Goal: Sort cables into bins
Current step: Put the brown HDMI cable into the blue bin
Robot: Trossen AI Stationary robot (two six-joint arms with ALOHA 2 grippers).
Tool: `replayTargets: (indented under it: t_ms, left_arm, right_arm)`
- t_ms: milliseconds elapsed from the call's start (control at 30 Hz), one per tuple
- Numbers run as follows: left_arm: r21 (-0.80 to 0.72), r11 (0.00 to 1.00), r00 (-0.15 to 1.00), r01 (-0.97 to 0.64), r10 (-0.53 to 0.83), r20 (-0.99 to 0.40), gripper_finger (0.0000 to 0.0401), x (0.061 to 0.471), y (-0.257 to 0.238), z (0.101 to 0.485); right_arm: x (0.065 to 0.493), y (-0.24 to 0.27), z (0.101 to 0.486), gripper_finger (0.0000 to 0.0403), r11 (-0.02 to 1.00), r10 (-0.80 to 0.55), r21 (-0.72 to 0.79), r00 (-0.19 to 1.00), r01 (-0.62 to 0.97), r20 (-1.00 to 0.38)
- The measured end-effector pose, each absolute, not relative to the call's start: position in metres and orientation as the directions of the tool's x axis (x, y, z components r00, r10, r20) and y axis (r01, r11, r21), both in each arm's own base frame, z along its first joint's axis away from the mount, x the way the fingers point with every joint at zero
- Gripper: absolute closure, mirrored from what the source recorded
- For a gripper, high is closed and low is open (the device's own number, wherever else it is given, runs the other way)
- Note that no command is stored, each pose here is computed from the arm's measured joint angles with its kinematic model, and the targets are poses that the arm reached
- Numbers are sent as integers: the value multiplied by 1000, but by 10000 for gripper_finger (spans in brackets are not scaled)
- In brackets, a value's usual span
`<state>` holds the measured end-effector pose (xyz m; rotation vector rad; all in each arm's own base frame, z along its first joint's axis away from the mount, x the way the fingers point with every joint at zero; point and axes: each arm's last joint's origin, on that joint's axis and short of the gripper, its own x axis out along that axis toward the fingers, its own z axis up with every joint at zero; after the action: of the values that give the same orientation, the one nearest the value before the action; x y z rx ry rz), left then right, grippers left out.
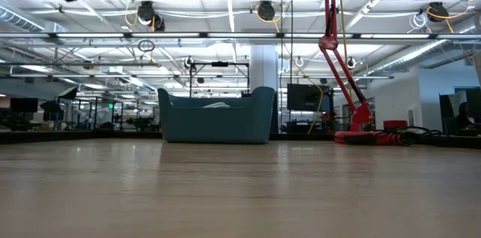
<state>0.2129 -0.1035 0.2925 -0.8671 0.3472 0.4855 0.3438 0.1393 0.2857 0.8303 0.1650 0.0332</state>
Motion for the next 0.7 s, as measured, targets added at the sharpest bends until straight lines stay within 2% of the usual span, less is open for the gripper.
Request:
replayTargets:
  t_ms: [233, 467, 700]
  left_arm:
    - [-586, 590, 823, -556, 292, -486, 389, 212, -102, 318]
    - [-541, 621, 809, -568, 299, -506, 389, 224, -110, 325]
    - [-412, 583, 673, -700, 348, -653, 390, 212, -109, 333]
  right_arm:
    - [348, 130, 288, 220, 671, 71, 740, 991, 40, -118]
    - [351, 121, 287, 220, 680, 68, 732, 990, 46, -126]
    - [351, 121, 285, 220, 665, 39, 744, 991, 71, -130]
